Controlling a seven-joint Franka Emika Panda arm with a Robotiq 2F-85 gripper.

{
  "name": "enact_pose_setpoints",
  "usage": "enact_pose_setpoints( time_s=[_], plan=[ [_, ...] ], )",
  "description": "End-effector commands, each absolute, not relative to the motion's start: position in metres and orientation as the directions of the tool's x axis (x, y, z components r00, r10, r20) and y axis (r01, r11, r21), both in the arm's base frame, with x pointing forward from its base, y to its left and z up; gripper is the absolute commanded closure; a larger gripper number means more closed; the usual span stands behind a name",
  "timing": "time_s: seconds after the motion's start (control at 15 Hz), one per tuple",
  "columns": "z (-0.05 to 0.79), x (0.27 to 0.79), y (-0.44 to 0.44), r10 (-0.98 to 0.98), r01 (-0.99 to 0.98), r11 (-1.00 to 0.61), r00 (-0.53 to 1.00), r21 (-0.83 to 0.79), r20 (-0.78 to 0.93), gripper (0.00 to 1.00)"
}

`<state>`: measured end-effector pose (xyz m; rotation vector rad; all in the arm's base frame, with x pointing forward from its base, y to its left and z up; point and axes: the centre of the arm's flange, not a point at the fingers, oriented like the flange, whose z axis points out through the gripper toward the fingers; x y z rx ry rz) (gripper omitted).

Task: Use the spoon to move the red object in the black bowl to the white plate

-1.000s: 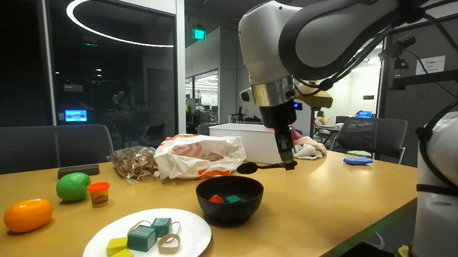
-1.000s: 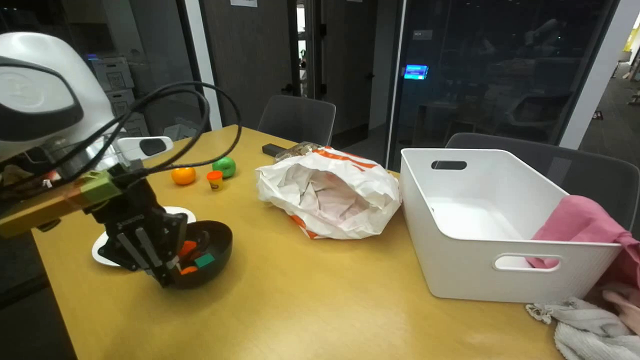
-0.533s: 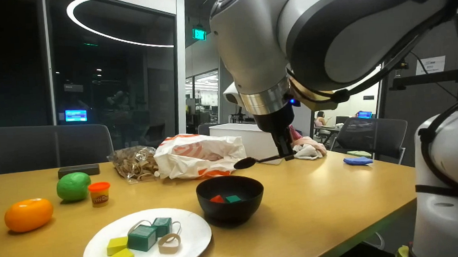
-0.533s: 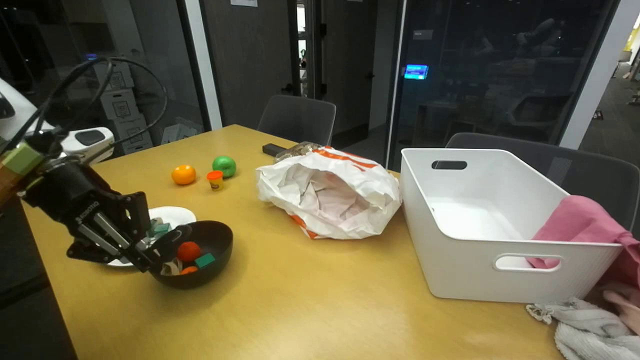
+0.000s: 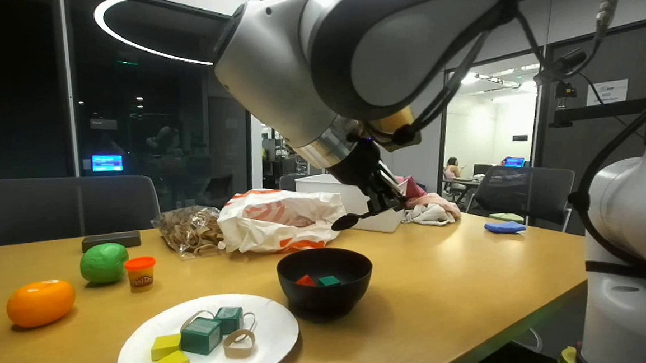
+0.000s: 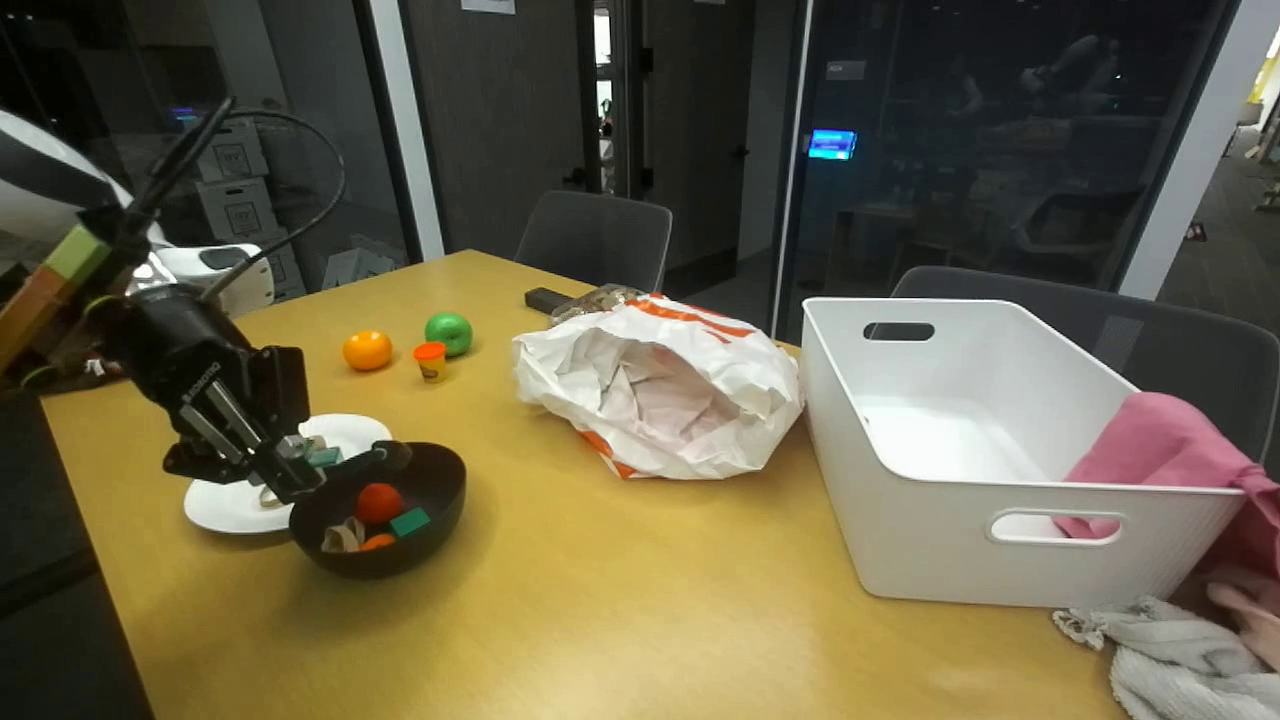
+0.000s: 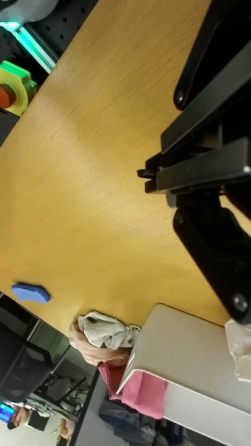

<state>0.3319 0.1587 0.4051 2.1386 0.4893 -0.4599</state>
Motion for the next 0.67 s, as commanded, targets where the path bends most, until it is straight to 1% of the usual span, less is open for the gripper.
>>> enact_pose_setpoints(
  time_s=[0.0,0.27,0.6],
  plan=[
    [0.416,0.371,0.178,0.188,0.545,-0.652,0.789,0.527,-0.584,0.9],
    [0.42,0.388,0.188,0.3,0.58,-0.735,0.742,0.35,-0.6,0.9],
    [0.414,0.395,0.172,0.349,0.588,-0.761,0.728,0.274,-0.59,0.9]
  ],
)
